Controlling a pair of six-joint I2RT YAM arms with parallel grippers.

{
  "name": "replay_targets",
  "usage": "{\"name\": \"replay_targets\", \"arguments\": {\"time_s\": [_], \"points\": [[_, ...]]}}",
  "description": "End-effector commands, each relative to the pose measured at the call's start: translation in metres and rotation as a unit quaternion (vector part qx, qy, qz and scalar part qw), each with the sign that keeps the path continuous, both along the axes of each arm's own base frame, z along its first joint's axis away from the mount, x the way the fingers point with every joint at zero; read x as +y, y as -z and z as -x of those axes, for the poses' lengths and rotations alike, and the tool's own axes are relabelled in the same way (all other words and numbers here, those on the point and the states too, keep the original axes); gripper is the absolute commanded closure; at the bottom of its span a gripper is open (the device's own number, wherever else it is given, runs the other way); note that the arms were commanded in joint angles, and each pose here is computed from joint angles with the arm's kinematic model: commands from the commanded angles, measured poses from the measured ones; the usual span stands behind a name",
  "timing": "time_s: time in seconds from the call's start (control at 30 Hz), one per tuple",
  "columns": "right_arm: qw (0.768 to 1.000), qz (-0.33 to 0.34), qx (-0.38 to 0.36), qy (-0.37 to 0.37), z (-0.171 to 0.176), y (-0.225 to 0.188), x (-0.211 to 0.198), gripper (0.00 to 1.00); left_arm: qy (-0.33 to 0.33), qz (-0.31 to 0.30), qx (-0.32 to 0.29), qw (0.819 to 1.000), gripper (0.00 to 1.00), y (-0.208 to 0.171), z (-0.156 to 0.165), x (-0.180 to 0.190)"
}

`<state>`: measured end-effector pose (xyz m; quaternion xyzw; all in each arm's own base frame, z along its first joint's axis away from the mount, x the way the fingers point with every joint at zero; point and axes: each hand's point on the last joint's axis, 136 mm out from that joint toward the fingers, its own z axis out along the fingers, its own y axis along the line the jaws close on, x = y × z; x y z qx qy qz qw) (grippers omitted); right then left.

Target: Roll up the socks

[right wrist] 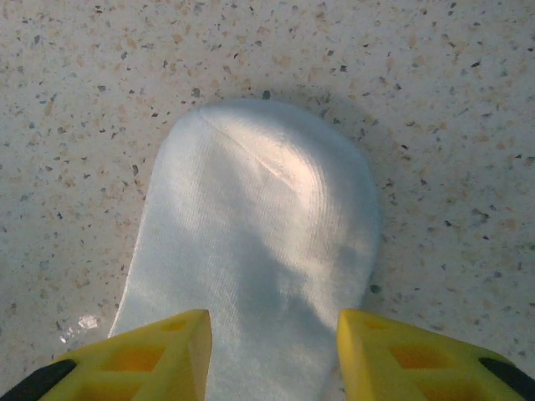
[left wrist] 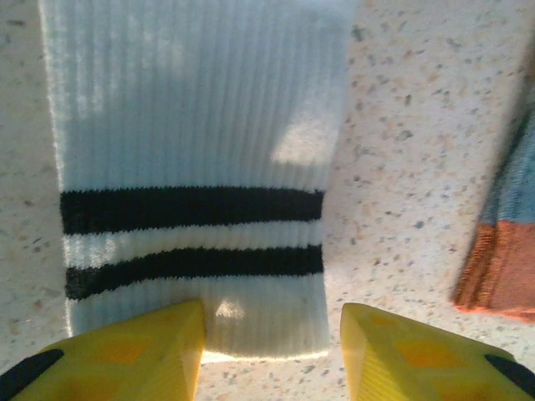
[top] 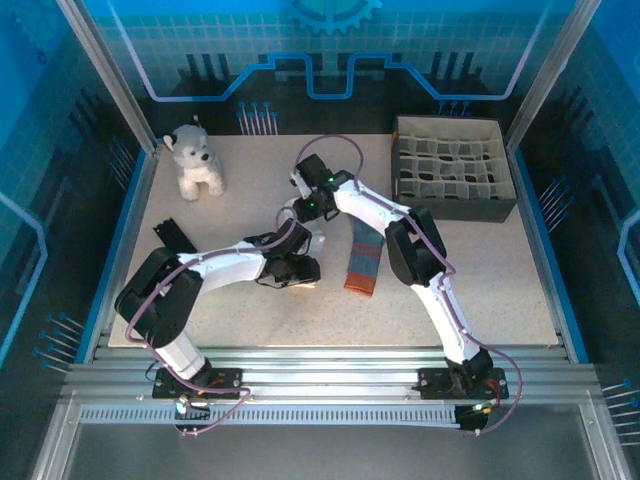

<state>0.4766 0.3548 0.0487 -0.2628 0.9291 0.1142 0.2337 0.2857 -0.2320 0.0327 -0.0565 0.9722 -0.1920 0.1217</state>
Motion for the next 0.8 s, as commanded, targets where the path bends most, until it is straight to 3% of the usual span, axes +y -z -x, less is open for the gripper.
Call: {"name": "replay_targets", "arguments": {"time_s": [0.0, 0.17, 0.33, 0.4, 0.6, 0.77], "points": [[0.999, -0.027, -0.017, -0.016, 0.002, -0.047, -0.005, 0.56, 0.046, 0.003, -0.04, 0.998, 0.51, -0.03, -0.011, -0.01], [0.994, -0.083, -0.069, -0.028, 0.016, -0.104, -0.016, 0.56, 0.128, -0.006, -0.128, 0.983, 0.49, -0.085, -0.019, 0.0], [0.989, -0.097, -0.105, -0.046, 0.051, -0.118, -0.037, 0.54, 0.194, -0.006, -0.204, 0.959, 0.47, -0.123, -0.021, 0.031], [0.986, -0.102, -0.119, -0.055, 0.069, -0.116, -0.046, 0.53, 0.233, -0.02, -0.243, 0.941, 0.47, -0.132, -0.017, 0.039], [0.974, -0.089, -0.162, -0.131, 0.129, -0.099, -0.059, 0.46, 0.353, -0.06, -0.354, 0.864, 0.44, -0.14, 0.001, 0.047], [0.932, -0.072, -0.23, -0.27, 0.192, -0.073, -0.05, 0.4, 0.453, -0.017, -0.391, 0.801, 0.42, -0.134, 0.034, 0.032]]}}
